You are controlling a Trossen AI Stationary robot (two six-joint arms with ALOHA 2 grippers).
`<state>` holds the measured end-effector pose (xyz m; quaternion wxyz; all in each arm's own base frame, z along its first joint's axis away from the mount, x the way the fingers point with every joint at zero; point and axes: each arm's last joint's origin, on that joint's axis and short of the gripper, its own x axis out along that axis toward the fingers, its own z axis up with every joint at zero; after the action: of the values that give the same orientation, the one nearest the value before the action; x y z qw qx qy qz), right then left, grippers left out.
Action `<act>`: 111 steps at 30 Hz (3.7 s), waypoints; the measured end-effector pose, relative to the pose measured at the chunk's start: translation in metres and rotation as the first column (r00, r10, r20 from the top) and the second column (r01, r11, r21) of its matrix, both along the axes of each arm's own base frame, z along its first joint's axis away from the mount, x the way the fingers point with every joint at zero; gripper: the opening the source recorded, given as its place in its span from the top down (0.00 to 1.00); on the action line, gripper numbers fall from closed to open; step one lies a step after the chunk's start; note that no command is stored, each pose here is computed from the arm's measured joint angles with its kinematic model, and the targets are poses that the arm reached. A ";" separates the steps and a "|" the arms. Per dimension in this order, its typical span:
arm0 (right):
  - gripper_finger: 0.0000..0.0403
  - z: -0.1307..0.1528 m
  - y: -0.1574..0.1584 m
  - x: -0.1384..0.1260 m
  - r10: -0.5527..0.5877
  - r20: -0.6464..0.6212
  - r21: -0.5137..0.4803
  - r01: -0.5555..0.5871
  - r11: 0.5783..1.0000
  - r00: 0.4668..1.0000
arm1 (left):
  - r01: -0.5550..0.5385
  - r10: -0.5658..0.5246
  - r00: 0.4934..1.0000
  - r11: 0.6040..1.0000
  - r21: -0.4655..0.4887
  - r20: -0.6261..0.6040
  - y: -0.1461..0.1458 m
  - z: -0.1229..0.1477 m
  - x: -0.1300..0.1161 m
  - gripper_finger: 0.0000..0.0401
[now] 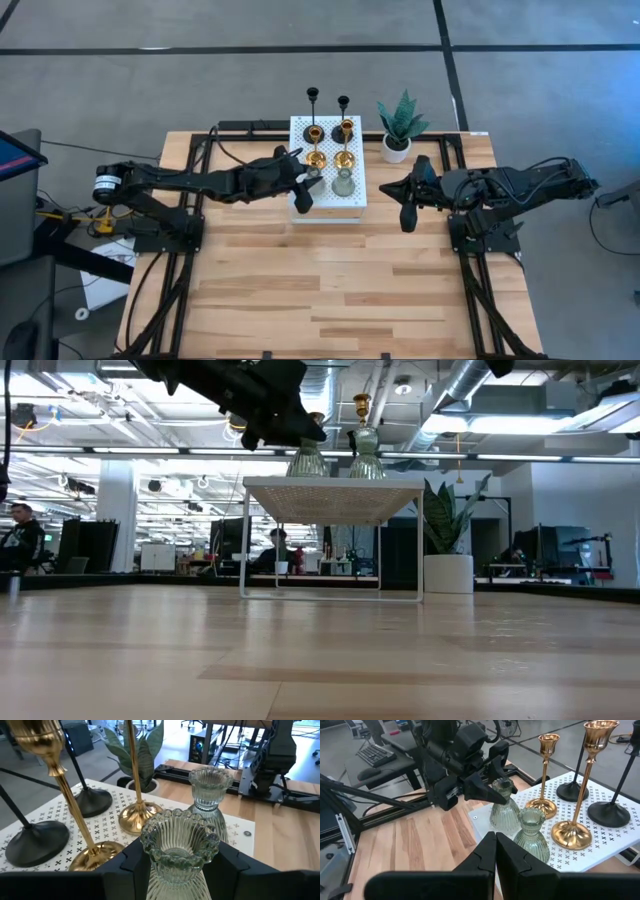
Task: Pick & Place candle stick holders
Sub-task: Put the transparent glass candle holder aligned with the other transparent glass candle holder on the shelf, then return to Home Position
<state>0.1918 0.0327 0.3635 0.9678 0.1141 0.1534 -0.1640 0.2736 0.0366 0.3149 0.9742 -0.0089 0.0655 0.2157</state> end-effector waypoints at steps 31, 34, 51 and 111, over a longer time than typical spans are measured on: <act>1.00 -0.001 0.000 -0.001 -0.002 -0.016 -0.005 0.002 1.000 1.000 | -0.016 0.018 1.000 0.995 -0.101 0.016 0.003 -0.011 0.010 0.63; 1.00 -0.001 0.000 -0.001 -0.002 -0.016 -0.005 0.002 1.000 1.000 | -0.010 0.012 1.000 0.994 -0.106 0.019 0.003 -0.011 0.010 0.64; 1.00 -0.001 0.000 -0.001 -0.002 -0.016 -0.005 0.002 1.000 1.000 | 0.013 -0.009 0.999 0.994 -0.107 0.034 0.001 -0.006 0.006 0.35; 1.00 0.040 -0.019 -0.120 0.233 0.221 -0.213 -0.186 0.959 0.947 | 0.372 -0.382 0.879 0.924 0.091 0.285 -0.049 0.079 -0.183 0.99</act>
<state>0.0721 0.0140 0.4031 0.9976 0.0238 0.0283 -0.0586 0.0905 -0.0120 0.3940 0.9961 -0.0119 -0.0849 0.0194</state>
